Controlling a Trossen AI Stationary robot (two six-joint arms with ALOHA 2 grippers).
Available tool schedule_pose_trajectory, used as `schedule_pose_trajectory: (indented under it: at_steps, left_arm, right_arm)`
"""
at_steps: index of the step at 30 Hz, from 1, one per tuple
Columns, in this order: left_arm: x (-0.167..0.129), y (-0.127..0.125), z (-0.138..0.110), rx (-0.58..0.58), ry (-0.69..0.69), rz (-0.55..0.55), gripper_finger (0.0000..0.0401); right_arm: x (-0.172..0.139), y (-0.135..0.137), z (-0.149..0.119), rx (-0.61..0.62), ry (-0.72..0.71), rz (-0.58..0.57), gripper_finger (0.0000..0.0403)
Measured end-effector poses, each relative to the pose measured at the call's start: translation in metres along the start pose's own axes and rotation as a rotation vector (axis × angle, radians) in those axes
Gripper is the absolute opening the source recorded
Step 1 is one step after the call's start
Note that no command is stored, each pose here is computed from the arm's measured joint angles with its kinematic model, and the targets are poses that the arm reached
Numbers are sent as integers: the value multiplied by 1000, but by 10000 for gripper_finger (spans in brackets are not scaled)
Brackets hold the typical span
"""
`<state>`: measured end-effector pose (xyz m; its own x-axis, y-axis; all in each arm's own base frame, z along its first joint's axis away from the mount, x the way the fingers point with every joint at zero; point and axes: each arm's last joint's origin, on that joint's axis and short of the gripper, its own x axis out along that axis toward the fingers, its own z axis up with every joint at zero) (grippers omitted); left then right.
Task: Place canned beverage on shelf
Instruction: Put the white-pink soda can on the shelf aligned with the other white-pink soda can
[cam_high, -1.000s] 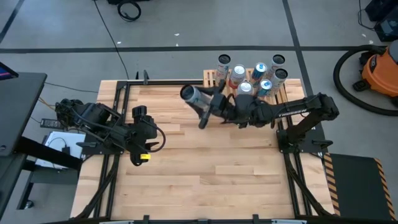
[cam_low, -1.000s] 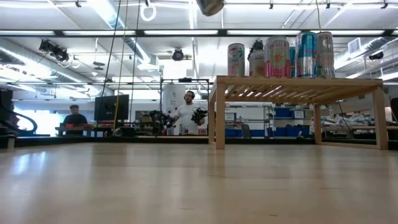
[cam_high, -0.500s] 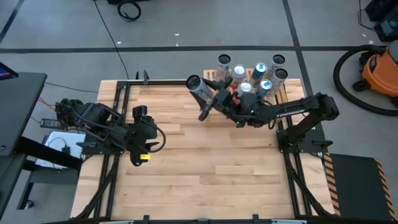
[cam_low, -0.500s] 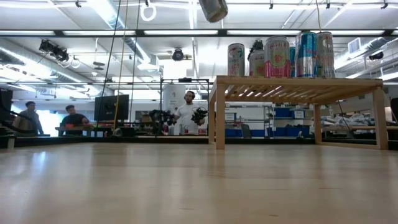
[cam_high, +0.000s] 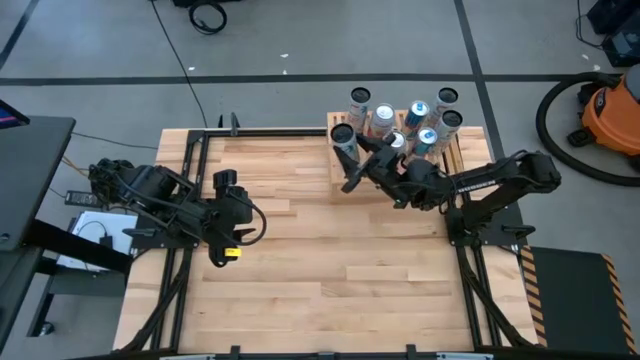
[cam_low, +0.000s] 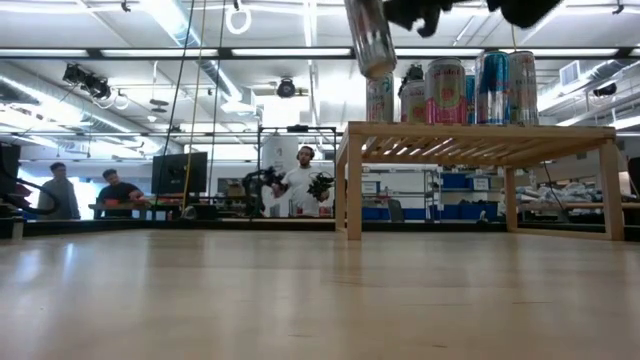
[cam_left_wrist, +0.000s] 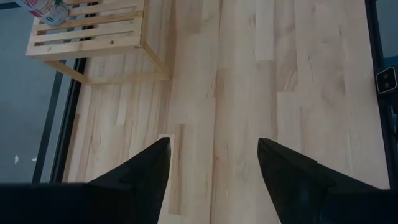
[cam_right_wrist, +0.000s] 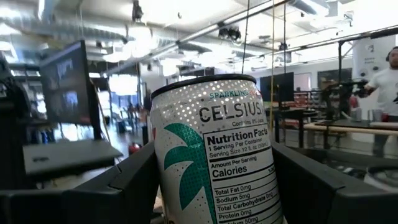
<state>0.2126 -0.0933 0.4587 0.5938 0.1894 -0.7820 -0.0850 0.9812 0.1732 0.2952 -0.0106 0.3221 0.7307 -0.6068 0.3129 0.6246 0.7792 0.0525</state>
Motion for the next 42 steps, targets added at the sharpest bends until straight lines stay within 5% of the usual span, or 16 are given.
schedule_pose_trajectory:
  at_steps: [7, 21, 42]
  left_arm:
    - [0, 0, 0, 0, 0, 0, 243]
    - [0, 0, 0, 1, 0, 0, 243]
    - [0, 0, 0, 24, 0, 0, 243]
  right_arm:
    - [-12, -12, -33, 4, 28, -2, 270]
    - [-29, -21, -58, 67, 88, -24, 270]
    - [-25, -20, -53, 75, 52, 62, 271]
